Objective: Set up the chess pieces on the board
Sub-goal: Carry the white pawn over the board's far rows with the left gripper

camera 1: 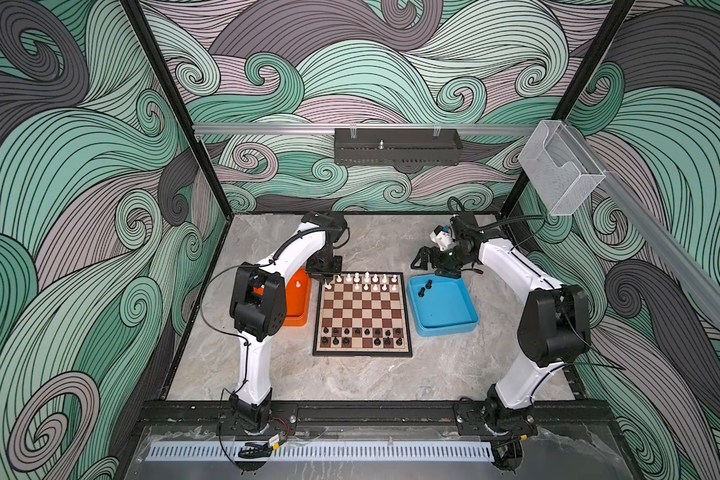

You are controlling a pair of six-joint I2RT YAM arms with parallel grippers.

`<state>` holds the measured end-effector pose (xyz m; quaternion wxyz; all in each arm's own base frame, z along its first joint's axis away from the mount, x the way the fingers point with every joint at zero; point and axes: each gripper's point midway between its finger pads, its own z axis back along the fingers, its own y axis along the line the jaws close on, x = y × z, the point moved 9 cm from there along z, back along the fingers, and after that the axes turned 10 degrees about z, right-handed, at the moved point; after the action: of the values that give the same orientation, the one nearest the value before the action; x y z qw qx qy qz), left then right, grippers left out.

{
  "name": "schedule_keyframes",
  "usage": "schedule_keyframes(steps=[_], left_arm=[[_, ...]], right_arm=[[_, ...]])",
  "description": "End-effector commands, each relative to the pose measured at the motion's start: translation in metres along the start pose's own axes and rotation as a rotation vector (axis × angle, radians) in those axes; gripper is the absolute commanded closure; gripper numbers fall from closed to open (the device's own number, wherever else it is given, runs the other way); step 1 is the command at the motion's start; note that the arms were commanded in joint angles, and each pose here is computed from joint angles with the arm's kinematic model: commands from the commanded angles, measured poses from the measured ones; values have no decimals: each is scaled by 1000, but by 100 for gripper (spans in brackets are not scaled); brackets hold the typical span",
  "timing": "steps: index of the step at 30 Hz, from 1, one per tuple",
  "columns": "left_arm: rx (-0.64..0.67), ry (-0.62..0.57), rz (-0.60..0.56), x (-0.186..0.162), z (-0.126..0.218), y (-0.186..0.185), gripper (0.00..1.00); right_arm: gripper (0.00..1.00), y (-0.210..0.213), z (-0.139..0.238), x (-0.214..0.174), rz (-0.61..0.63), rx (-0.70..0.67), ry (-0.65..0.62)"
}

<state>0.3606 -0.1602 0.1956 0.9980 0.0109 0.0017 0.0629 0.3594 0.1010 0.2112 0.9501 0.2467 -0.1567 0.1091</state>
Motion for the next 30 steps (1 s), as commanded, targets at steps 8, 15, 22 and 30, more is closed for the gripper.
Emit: schedule_keyframes(steps=[8, 15, 22, 30], left_arm=[[-22, 9, -36, 15, -8, -20, 84], [-36, 19, -35, 19, -16, -29, 84], [-29, 36, -38, 21, -27, -34, 84], [-14, 45, -34, 24, -37, -37, 85]], right_arm=[[0, 2, 14, -6, 23, -35, -23], [0, -1, 13, -7, 18, -41, -18], [0, -4, 13, -7, 9, -42, -17], [0, -5, 12, -7, 5, -38, -12]])
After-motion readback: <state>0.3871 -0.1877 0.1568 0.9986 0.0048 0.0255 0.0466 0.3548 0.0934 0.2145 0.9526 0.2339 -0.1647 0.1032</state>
